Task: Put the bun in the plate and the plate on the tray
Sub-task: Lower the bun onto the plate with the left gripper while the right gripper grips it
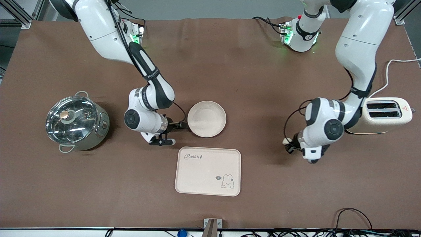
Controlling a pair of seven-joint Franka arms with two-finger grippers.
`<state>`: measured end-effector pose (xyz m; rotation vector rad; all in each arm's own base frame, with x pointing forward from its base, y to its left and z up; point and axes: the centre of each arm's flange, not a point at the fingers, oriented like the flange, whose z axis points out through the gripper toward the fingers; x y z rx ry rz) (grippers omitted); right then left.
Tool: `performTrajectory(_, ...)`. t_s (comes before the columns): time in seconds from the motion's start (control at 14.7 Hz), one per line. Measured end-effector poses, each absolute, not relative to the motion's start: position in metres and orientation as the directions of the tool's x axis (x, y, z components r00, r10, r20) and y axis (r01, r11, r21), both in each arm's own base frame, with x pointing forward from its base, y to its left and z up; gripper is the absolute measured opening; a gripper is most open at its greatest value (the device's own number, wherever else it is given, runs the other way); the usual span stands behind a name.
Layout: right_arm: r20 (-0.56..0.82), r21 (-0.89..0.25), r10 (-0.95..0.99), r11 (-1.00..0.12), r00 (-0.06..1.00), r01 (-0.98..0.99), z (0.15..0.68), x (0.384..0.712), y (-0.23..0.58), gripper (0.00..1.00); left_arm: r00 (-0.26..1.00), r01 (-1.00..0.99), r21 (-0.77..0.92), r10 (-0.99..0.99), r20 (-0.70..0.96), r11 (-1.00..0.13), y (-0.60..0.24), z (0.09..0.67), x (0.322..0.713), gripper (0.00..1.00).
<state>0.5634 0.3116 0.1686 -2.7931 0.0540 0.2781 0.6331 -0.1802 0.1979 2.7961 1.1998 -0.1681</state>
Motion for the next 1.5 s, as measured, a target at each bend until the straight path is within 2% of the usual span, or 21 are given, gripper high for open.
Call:
performTrajectory(0.27, -0.172, -0.325, 0.013, -0.945, 0.985, -0.044, 0.169, 0.549, 0.331, 1.0, 0.696, 0.717, 0.109, 0.695, -0.183, -0.689, -0.312, 0.235, 0.601, 0.21)
performTrajectory(0.48, -0.151, -0.32, 0.025, -0.947, 0.988, -0.024, 0.171, 0.534, 0.34, 1.0, 0.732, 0.678, 0.11, 0.654, -0.19, -0.727, -0.41, 0.24, 0.552, 0.23)
performTrajectory(0.61, -0.158, -0.322, 0.034, -0.947, 0.987, -0.019, 0.177, 0.526, 0.342, 1.0, 0.753, 0.654, 0.109, 0.629, -0.194, -0.749, -0.445, 0.23, 0.528, 0.24)
performTrajectory(0.75, -0.163, -0.325, 0.035, -0.945, 0.986, -0.02, 0.181, 0.522, 0.343, 1.0, 0.757, 0.648, 0.103, 0.623, -0.195, -0.755, -0.454, 0.221, 0.521, 0.27)
performTrajectory(1.02, -0.161, -0.341, 0.036, -0.94, 0.986, -0.021, 0.181, 0.506, 0.359, 1.0, 0.754, 0.651, 0.095, 0.627, -0.197, -0.753, -0.452, 0.213, 0.522, 0.56)
performTrajectory(1.09, -0.154, -0.344, 0.036, -0.939, 0.987, -0.019, 0.18, 0.502, 0.364, 1.0, 0.755, 0.65, 0.1, 0.625, -0.196, -0.753, -0.453, 0.214, 0.522, 0.7)
performTrajectory(1.22, -0.138, -0.35, 0.033, -0.937, 0.99, -0.018, 0.18, 0.497, 0.371, 0.97, 0.758, 0.648, 0.118, 0.623, -0.192, -0.752, -0.457, 0.219, 0.525, 0.87)
performTrajectory(1.29, -0.131, -0.352, 0.031, -0.936, 0.991, -0.017, 0.181, 0.496, 0.374, 0.92, 0.759, 0.649, 0.136, 0.624, -0.186, -0.749, -0.458, 0.228, 0.53, 0.96)
performTrajectory(1.36, -0.124, -0.354, 0.029, -0.935, 0.992, -0.017, 0.181, 0.496, 0.375, 0.82, 0.758, 0.652, 0.156, 0.63, -0.171, -0.742, -0.455, 0.241, 0.54, 1.0)
performTrajectory(1.43, -0.118, -0.356, 0.024, -0.934, 0.993, -0.02, 0.182, 0.497, 0.375, 0.68, 0.756, 0.655, 0.171, 0.64, -0.142, -0.736, -0.446, 0.261, 0.554, 1.0)
performTrajectory(1.5, -0.108, -0.359, 0.015, -0.933, 0.994, -0.025, 0.182, 0.499, 0.374, 0.59, 0.751, 0.659, 0.181, 0.652, -0.105, -0.73, -0.43, 0.288, 0.57, 1.0)
